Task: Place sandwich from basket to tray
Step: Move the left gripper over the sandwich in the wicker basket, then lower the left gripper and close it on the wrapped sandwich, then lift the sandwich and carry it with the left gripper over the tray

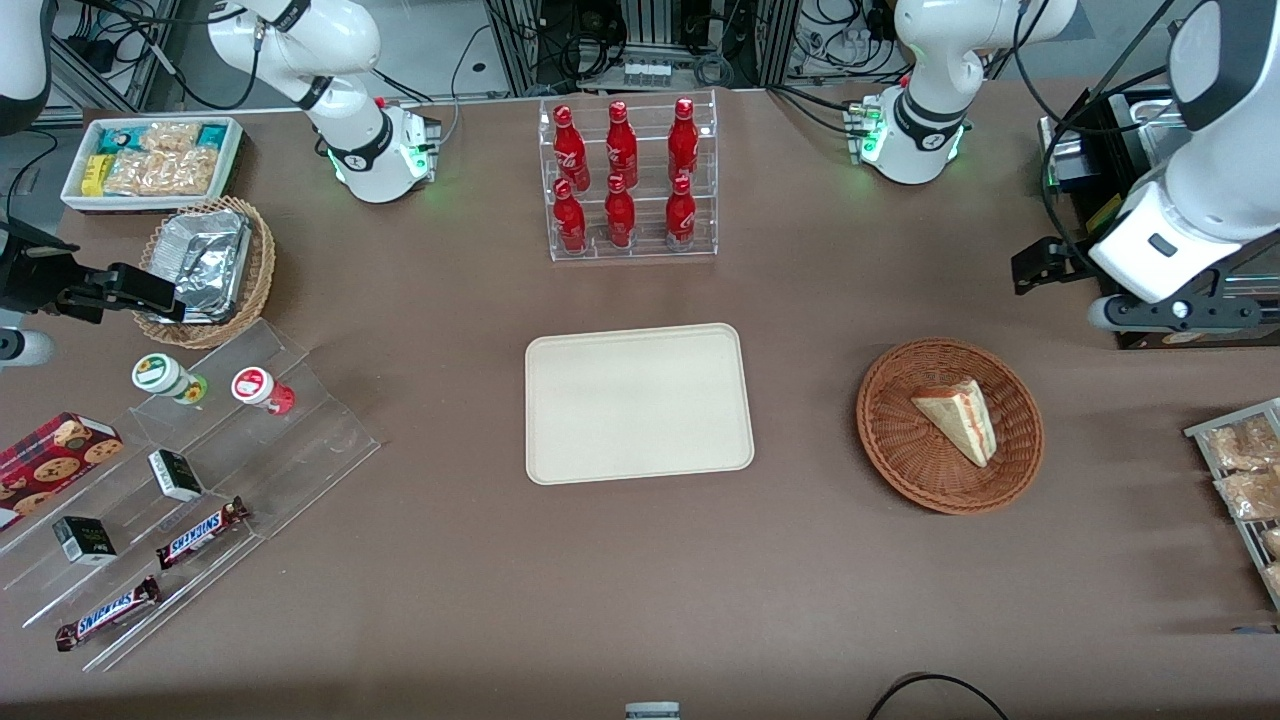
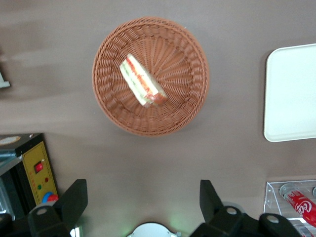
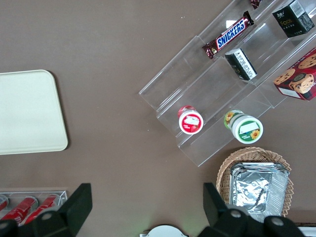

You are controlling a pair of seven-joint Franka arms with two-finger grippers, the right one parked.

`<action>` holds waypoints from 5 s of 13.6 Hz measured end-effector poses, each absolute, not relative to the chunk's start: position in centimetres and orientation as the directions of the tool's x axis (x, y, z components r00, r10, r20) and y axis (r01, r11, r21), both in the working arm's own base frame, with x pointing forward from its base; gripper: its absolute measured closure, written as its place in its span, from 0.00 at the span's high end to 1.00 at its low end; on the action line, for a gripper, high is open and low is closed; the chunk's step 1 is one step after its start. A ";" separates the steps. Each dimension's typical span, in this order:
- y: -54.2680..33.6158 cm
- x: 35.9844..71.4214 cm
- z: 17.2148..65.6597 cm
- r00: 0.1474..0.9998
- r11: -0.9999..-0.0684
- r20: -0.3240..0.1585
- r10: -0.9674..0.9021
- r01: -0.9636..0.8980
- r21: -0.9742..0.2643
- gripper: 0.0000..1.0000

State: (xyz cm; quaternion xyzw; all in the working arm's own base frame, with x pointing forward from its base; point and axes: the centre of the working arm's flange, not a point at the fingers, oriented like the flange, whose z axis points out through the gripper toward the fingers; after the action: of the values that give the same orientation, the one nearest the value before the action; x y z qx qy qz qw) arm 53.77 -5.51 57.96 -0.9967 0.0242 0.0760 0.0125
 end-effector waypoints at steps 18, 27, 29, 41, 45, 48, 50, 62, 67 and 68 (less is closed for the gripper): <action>-5.1 56.7 44.4 0.987 -1.000 -0.162 -0.021 -0.023 -0.010 1.00; -3.3 56.3 35.7 0.975 -0.984 -0.133 0.176 0.174 -0.023 1.00; -3.3 56.7 34.7 0.943 -0.951 -0.121 0.309 0.307 -0.035 1.00; -3.4 56.9 29.5 0.854 -0.859 -0.097 0.512 0.510 -0.041 1.00; -3.4 56.6 27.4 0.851 -0.859 -0.118 0.512 0.510 -0.051 1.00; -3.4 56.2 25.8 0.850 -0.858 -0.117 0.513 0.511 -0.047 1.00; -3.4 56.1 25.3 0.850 -0.858 -0.121 0.513 0.511 -0.049 0.97; -8.0 57.2 32.2 0.893 -0.899 -0.100 0.438 0.434 -0.063 0.15; -18.4 56.3 34.4 0.946 -0.949 -0.075 0.316 0.313 -0.049 0.15; -20.4 55.8 34.6 0.955 -0.958 -0.073 0.287 0.284 -0.047 0.15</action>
State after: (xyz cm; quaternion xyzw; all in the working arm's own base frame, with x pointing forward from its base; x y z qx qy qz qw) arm 55.82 -20.40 34.57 -0.9886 -0.1444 0.0397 0.0178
